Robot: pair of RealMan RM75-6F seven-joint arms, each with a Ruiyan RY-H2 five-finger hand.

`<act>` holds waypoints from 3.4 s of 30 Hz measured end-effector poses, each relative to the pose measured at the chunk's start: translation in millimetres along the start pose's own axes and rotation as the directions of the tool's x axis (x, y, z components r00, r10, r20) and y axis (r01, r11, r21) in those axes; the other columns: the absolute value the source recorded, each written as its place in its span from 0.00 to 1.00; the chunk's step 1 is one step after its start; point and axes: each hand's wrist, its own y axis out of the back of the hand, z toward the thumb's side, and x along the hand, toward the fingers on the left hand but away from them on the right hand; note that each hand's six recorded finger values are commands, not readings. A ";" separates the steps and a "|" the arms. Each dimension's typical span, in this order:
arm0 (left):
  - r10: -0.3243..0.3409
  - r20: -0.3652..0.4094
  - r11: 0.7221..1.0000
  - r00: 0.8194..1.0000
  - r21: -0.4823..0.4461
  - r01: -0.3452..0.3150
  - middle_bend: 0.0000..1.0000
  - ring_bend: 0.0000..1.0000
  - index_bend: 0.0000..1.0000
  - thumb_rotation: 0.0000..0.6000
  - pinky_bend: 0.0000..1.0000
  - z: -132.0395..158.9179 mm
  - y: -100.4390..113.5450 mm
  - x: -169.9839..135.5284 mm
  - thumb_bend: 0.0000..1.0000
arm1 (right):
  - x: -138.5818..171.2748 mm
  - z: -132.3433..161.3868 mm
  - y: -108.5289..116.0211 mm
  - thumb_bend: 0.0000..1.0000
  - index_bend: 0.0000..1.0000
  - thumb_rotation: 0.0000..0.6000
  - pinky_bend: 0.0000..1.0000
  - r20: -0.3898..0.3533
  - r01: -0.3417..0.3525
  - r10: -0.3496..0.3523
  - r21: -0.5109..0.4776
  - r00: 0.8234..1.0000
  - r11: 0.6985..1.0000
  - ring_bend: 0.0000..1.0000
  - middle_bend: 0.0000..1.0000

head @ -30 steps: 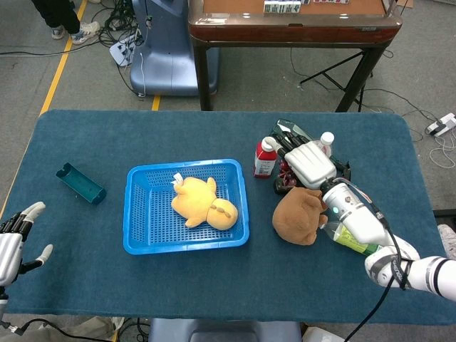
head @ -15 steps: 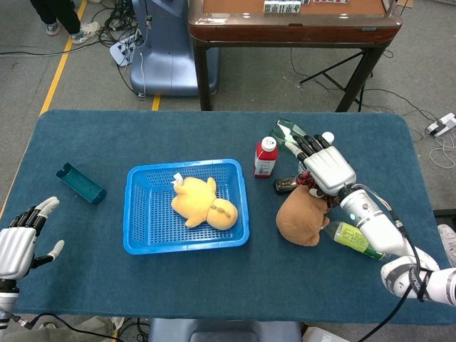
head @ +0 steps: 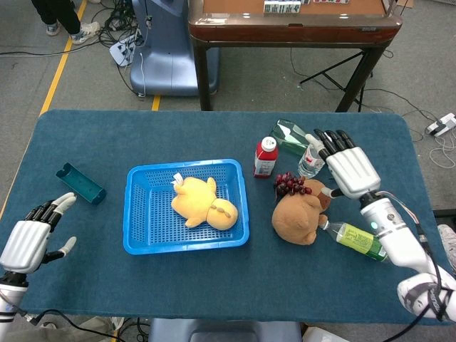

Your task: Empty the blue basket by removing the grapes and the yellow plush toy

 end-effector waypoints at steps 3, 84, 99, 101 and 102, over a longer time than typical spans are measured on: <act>-0.015 0.059 1.000 0.998 0.007 0.014 0.13 0.15 0.15 1.00 0.20 9.5 -1.6 13.0 0.33 | 22.5 -8.7 -3.8 0.00 0.00 1.00 0.05 0.022 -0.003 0.003 -0.015 1.000 1.000 0.00 0.03; -0.292 0.495 0.943 0.819 0.294 0.158 0.63 0.64 0.68 1.00 0.72 220.5 -129.5 209.4 0.33 | 128.7 -81.2 -28.3 0.01 0.00 1.00 0.07 0.227 0.019 0.027 -0.200 0.974 0.980 0.00 0.03; 0.008 0.375 0.999 0.927 0.041 -0.026 0.64 0.62 0.69 1.00 0.73 130.1 -37.7 191.4 0.33 | 128.5 -81.2 -27.9 0.02 0.00 1.00 0.07 0.216 0.038 0.010 -0.217 0.976 0.975 0.00 0.04; 0.047 0.333 0.998 0.942 0.023 -0.058 0.64 0.62 0.69 1.00 0.73 111.3 -24.0 186.4 0.33 | 128.0 -80.6 -28.4 0.02 0.00 1.00 0.07 0.212 0.038 0.010 -0.218 0.977 0.975 0.00 0.04; 0.063 0.316 0.997 0.947 0.017 -0.072 0.64 0.61 0.69 1.00 0.73 104.0 -18.4 184.3 0.33 | 127.8 -80.3 -28.6 0.02 0.00 1.00 0.07 0.210 0.037 0.010 -0.219 0.978 0.975 0.00 0.04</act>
